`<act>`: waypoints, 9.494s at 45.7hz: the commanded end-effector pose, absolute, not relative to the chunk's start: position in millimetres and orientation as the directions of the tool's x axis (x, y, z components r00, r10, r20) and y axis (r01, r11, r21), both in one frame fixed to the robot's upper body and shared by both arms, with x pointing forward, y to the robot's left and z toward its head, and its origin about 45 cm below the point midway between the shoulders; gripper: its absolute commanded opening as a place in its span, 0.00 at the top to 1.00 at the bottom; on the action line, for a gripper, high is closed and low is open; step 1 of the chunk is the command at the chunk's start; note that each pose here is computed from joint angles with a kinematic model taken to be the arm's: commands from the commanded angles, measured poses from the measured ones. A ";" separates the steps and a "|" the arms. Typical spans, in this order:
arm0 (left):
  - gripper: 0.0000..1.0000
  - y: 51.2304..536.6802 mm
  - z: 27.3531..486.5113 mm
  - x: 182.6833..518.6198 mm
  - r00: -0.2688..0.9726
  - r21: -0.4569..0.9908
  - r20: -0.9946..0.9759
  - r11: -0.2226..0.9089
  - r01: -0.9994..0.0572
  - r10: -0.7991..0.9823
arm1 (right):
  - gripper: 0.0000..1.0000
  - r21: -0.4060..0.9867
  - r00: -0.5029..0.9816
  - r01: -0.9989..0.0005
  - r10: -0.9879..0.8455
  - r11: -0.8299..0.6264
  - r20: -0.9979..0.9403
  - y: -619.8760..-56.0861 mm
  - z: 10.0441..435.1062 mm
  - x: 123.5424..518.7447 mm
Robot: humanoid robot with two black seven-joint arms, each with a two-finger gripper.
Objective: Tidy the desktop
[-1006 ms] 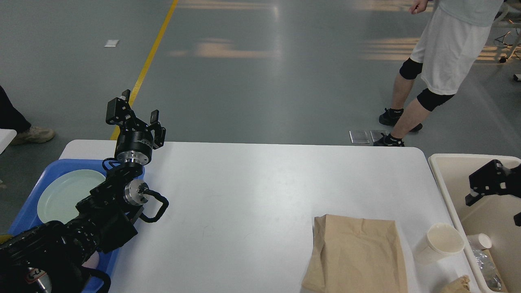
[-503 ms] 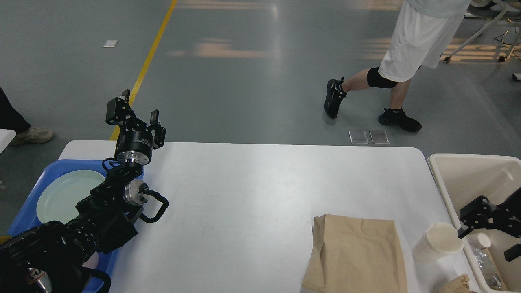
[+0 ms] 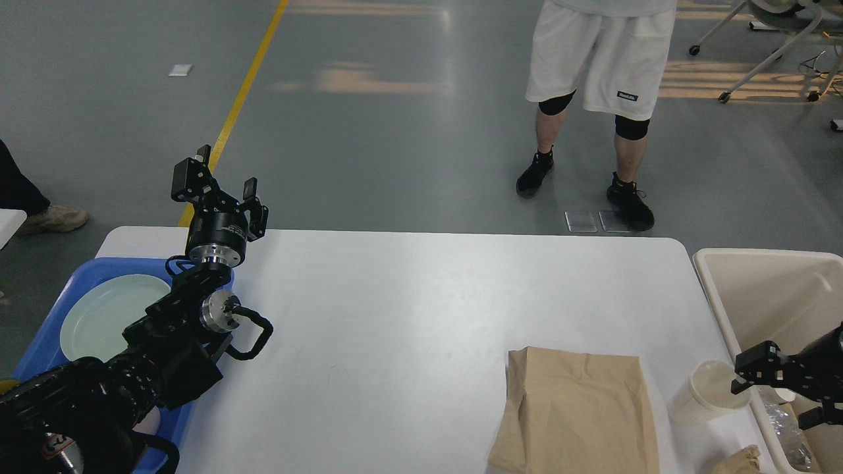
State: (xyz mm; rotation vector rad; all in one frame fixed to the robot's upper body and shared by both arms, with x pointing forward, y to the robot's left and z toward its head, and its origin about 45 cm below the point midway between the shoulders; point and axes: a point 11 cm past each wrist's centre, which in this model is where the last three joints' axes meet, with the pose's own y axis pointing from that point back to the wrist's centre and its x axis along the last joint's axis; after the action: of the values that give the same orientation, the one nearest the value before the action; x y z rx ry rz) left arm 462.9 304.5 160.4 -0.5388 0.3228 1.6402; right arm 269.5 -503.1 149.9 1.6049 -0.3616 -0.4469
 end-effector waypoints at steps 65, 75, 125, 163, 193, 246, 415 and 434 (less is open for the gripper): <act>0.04 304.5 160.4 462.9 -0.073 -0.098 -0.520 -0.144 -0.985 0.851 | 1.00 0.979 0.839 -0.044 -0.539 -0.197 -0.071 -481.9 220.2 314.6; 0.04 304.5 160.4 462.9 -0.073 -0.098 -0.520 -0.144 -0.985 0.851 | 1.00 0.985 0.856 -0.116 -0.516 -0.129 0.033 -484.6 289.4 340.1; 0.04 304.4 160.3 462.9 -0.072 -0.098 -0.519 -0.143 -0.985 0.852 | 1.00 0.756 0.682 -0.598 -0.326 0.267 0.654 -569.7 375.9 381.6; 0.04 304.5 160.4 462.9 -0.073 -0.098 -0.520 -0.144 -0.985 0.851 | 1.00 0.724 0.624 -0.567 -0.369 0.393 0.689 -620.8 201.3 293.0; 0.04 304.5 160.4 462.9 -0.073 -0.098 -0.520 -0.144 -0.985 0.851 | 0.00 0.724 0.636 -0.571 -0.349 0.387 0.689 -620.1 206.1 300.7; 0.04 304.5 160.4 462.9 -0.073 -0.098 -0.520 -0.144 -0.985 0.851 | 0.00 0.962 0.894 -0.152 -0.383 0.226 0.231 -532.0 372.0 358.1; 0.04 304.5 160.4 462.9 -0.073 -0.098 -0.520 -0.144 -0.985 0.851 | 0.00 0.924 0.690 0.255 -0.615 -0.287 -0.381 -491.6 115.4 195.4; 0.04 304.5 160.4 462.9 -0.073 -0.098 -0.520 -0.144 -0.985 0.851 | 0.00 0.957 0.734 0.194 -0.614 -0.217 -0.289 -498.6 95.8 193.9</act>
State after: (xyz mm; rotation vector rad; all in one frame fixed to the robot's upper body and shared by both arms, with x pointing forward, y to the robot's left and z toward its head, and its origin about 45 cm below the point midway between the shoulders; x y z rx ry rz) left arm 462.9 304.5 160.4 -0.5386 0.3227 1.6402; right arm 193.9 -495.2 99.5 1.6419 -0.3254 -0.8061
